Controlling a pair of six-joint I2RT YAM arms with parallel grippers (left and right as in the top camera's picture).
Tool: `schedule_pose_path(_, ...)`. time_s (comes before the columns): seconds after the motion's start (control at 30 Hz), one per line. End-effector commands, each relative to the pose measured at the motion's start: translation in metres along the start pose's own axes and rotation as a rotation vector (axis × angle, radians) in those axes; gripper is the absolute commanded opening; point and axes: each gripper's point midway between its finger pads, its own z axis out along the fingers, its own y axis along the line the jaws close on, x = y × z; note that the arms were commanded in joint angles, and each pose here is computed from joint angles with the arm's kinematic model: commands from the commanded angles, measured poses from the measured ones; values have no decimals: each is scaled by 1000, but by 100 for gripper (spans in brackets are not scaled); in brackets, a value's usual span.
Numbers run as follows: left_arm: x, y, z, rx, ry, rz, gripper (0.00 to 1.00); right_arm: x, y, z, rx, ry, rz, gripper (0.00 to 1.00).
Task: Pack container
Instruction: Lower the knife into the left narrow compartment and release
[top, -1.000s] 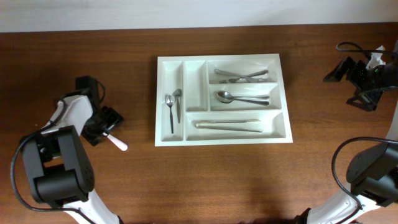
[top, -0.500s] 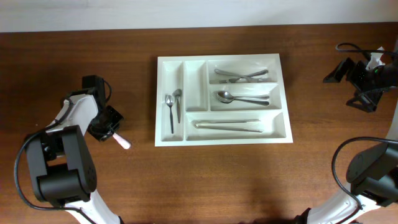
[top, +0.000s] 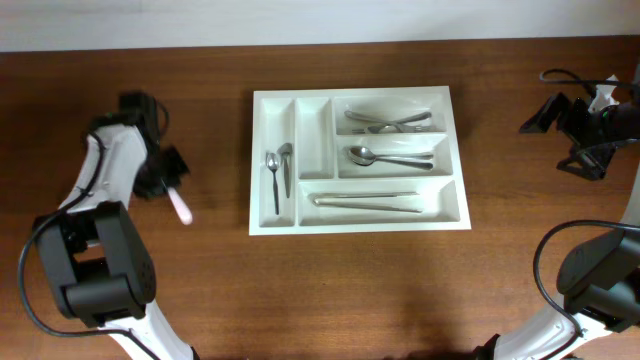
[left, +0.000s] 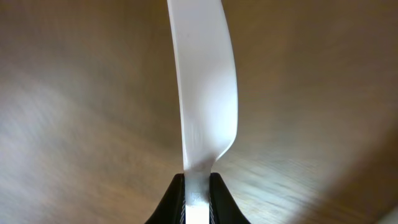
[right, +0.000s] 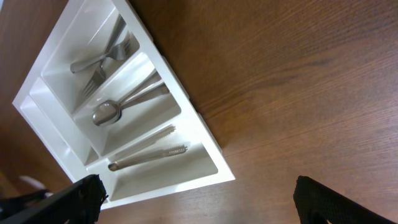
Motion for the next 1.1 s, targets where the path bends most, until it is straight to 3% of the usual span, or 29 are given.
schedule_pose_path(0.0,-33,-38,-81,153,-177,215,2,2,3,2,-8,9,3,99)
schedule_pose_path(0.17,-29,-101,-148,345,-295,464,2,2,3,2,-8,9,4,99)
schedule_pose_path(0.3,0,-170,-174,470,-405,885,2,1,3,2,-8,9,3,99)
schedule_pose_path(0.5,71,-247,-167,485,-455,1430,2,1,3,2,-8,8,3,99)
schedule_pose_path(0.7,151,-302,-129,464,-436,1952,2,-1,4,2,-9,-1,-2,99)
schedule_pose_path(0.9,165,-313,-78,293,-351,2108,2,-1,4,2,-9,-1,-2,99)
schedule_pose_path(1.03,154,-321,-64,237,-369,2084,2,-1,4,2,-9,-1,-2,99)
schedule_pose_path(1.07,142,-328,-66,235,-413,1975,2,-1,4,2,-9,-2,-2,99)
